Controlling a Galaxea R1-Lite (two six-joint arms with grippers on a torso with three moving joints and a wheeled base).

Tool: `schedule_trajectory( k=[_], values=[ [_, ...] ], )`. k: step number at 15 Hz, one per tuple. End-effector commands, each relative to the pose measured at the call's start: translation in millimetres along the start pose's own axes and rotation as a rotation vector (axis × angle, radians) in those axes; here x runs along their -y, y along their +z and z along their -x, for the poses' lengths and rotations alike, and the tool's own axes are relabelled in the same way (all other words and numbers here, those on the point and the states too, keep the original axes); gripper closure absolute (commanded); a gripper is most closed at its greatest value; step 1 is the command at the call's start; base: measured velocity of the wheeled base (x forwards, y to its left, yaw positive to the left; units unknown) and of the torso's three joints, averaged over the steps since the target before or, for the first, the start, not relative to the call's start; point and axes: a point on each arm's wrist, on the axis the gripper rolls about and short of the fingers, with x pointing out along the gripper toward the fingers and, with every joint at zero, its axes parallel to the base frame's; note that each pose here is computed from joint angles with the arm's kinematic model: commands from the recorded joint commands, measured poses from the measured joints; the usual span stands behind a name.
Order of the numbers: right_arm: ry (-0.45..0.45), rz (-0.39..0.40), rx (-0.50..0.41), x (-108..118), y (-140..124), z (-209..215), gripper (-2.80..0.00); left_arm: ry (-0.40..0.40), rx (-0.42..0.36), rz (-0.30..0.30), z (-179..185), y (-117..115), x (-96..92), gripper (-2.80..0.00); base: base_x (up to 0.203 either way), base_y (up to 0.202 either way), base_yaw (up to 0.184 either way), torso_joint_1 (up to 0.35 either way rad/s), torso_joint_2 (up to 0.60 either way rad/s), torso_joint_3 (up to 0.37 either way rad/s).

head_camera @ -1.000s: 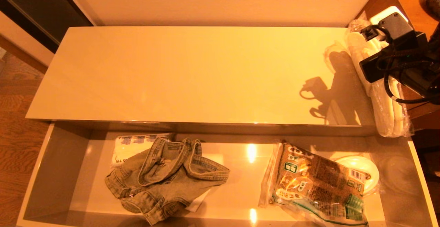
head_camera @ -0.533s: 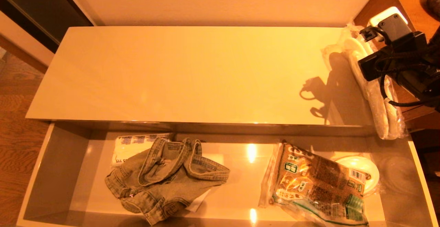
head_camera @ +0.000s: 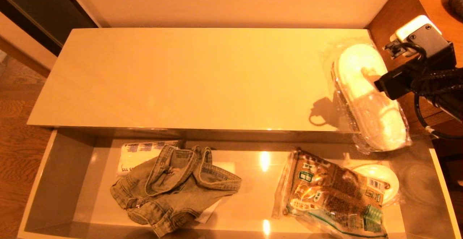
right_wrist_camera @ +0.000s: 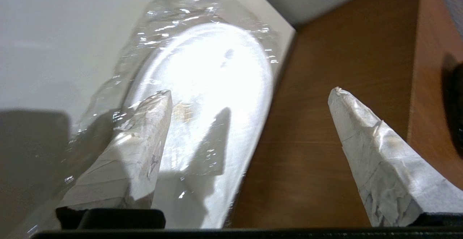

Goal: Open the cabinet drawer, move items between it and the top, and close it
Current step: Place the disposable slippers on the table, then take out the shorts from the drawer

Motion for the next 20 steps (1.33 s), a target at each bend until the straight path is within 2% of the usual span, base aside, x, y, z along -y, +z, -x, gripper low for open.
schedule_trajectory(
  k=[1, 4, 6, 7, 9, 10, 14, 16, 20],
  values=[
    [0.024, 0.0, 0.042, 1, 8, 23, -2.8, 0.001, 0.0, -0.001, 0, 0, 0.0, 0.0, 0.0, 0.0, 0.0, 0.0, 0.0, 0.0],
    [0.083, 0.036, -0.043, 5, 4, 40, -2.8, 0.001, 0.0, -0.002, 0, 0, 0.0, 0.0, 0.0, 0.0, 0.0, 0.0, 0.0, 0.0],
    [0.067, 0.069, -0.177, 13, 3, 52, -2.8, 0.001, 0.0, -0.002, 0, 0, 0.0, 0.0, 0.0, 0.0, 0.0, 0.0, 0.0, 0.0],
    [0.063, 0.079, -0.226, 17, 3, 56, 0.0, 0.002, -0.001, -0.001, 0, 0, 0.0, 0.0, 0.0, 0.0, 0.0, 0.0, 0.0, 0.0],
    [0.082, 0.074, -0.314, 26, 2, 67, 0.0, 0.001, 0.0, -0.001, 0, 0, 0.0, 0.0, 0.0, 0.0, 0.0, 0.0, 0.0, 0.0],
    [0.088, 0.063, -0.33, 32, 2, 79, 0.0, 0.001, 0.0, -0.001, 0, 0, 0.0, 0.0, 0.0, 0.0, 0.0, 0.0, 0.0, 0.0],
    [0.09, 0.046, -0.297, 58, -3, 150, 0.0, 0.001, 0.0, -0.001, 0, 0, 0.0, 0.0, 0.0, 0.0, 0.0, 0.0, 0.0, 0.0],
    [0.134, 0.071, -0.343, 69, -11, 191, 0.0, 0.001, 0.0, -0.002, 0, 0, 0.0, 0.0, 0.0, 0.0, 0.0, 0.0, 0.0, 0.0],
    [0.047, -0.017, -0.307, 111, 14, 224, 0.0, 0.001, 0.0, -0.001, 0, 0, 0.0, 0.0, 0.0, 0.0, 0.0, 0.0, 0.0, 0.0]
  ],
)
